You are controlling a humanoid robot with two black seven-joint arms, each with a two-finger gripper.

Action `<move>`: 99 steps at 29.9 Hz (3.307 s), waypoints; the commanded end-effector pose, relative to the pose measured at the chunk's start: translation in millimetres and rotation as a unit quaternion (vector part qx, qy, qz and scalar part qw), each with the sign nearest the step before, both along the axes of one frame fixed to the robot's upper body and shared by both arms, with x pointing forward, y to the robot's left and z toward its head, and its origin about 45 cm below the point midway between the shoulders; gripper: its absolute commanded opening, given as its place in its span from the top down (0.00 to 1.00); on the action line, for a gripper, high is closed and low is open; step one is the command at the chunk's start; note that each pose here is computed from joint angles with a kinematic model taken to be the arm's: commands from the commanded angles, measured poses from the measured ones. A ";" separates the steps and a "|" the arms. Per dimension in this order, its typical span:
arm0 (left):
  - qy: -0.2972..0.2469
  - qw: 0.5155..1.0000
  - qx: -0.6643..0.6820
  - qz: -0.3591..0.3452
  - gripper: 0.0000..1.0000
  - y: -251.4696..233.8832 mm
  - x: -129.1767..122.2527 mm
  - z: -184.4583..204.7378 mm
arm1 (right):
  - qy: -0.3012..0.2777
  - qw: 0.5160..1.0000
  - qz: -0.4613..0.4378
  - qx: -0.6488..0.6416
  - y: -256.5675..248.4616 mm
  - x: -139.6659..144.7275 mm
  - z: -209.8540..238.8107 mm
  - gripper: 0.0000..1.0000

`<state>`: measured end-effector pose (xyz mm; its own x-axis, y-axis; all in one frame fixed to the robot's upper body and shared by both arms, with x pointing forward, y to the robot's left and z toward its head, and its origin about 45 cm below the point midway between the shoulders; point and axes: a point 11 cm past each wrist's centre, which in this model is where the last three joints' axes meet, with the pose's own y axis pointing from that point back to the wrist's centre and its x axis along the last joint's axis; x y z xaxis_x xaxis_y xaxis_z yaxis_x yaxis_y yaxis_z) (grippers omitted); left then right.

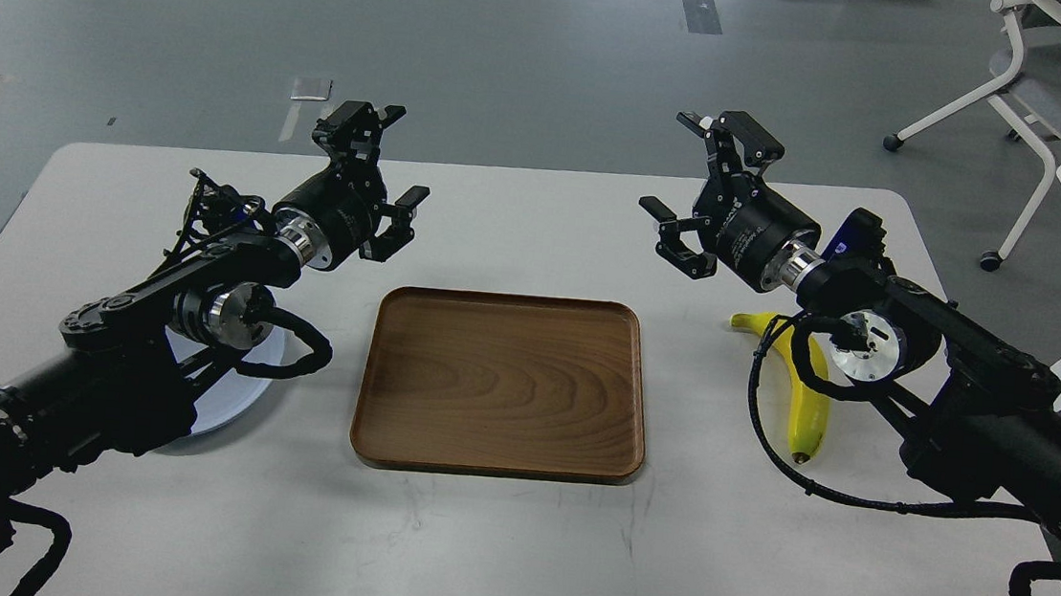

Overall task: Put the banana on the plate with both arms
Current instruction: 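Raise the left gripper and move it toward the light blue plate, then lower the left gripper to the plate rim and grasp it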

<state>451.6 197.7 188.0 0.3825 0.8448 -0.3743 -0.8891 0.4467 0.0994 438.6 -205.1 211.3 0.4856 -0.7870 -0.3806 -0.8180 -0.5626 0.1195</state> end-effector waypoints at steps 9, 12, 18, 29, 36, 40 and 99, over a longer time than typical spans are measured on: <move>-0.008 1.000 -0.010 -0.026 0.02 11.5 -7.3 4.6 | -0.002 1.000 -0.027 -0.003 -7.8 6.2 3.3 0.00; -0.006 1.000 -0.011 -0.028 0.02 9.7 -8.6 2.8 | -0.004 0.999 -0.033 -0.007 -7.9 8.4 5.2 0.00; -0.003 1.000 -0.015 -0.022 0.02 16.0 -12.6 -2.3 | -0.010 0.999 -0.036 -0.004 -11.2 11.0 11.1 0.00; -0.023 0.999 -0.011 -0.026 0.02 30.9 -12.8 16.3 | -0.029 0.998 -0.045 0.013 -17.8 17.3 27.4 0.00; -0.026 0.999 -0.013 -0.031 0.02 28.7 -14.4 19.2 | -0.035 0.998 -0.046 0.012 -19.2 20.4 33.8 0.00; -0.026 0.999 -0.013 -0.031 0.02 28.7 -14.4 19.2 | -0.033 0.998 -0.046 0.010 -19.0 19.7 31.9 0.00; -0.272 0.864 0.424 -0.011 0.02 53.4 -6.0 42.7 | -0.031 0.998 -0.056 -0.028 -30.8 18.3 24.9 0.00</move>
<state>451.0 245.1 230.4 0.3625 0.8503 0.3815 -0.9147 0.4031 -0.0295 457.7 -234.6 237.9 0.4169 -0.8557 -0.3065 -0.8816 -0.4627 0.0926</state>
